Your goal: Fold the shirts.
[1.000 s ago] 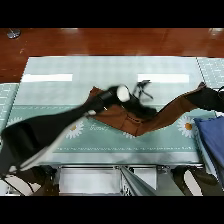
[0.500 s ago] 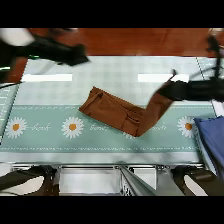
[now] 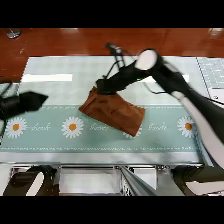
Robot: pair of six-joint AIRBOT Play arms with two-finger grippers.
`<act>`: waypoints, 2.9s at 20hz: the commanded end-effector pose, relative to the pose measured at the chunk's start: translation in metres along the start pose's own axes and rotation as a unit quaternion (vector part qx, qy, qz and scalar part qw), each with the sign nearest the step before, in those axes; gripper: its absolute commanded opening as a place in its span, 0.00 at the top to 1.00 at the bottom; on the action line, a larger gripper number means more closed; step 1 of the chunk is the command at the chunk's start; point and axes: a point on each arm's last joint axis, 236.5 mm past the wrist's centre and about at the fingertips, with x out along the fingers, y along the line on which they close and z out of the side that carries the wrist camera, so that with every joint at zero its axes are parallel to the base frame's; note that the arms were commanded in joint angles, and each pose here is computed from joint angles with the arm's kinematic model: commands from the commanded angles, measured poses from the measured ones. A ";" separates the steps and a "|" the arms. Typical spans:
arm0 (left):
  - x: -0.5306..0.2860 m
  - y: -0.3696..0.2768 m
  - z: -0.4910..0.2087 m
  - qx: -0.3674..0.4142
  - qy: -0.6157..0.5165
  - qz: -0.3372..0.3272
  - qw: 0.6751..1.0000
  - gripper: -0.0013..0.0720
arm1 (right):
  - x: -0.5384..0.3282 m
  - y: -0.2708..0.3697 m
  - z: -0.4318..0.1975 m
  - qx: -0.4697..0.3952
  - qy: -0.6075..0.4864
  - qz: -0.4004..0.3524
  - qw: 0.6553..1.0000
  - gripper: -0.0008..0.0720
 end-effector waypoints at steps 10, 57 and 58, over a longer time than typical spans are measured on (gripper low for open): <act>0.024 0.019 -0.040 -0.066 0.008 -0.003 0.998 0.94 | -0.169 -0.095 0.001 0.023 0.037 -0.131 0.990 0.12; 0.028 0.016 -0.043 -0.079 0.010 -0.014 0.997 0.94 | -0.475 -0.187 -0.148 0.367 -0.190 -0.367 0.833 0.96; 0.028 0.016 -0.043 -0.079 0.010 -0.014 0.997 0.94 | -0.481 -0.193 -0.180 0.398 -0.186 -0.387 0.810 0.96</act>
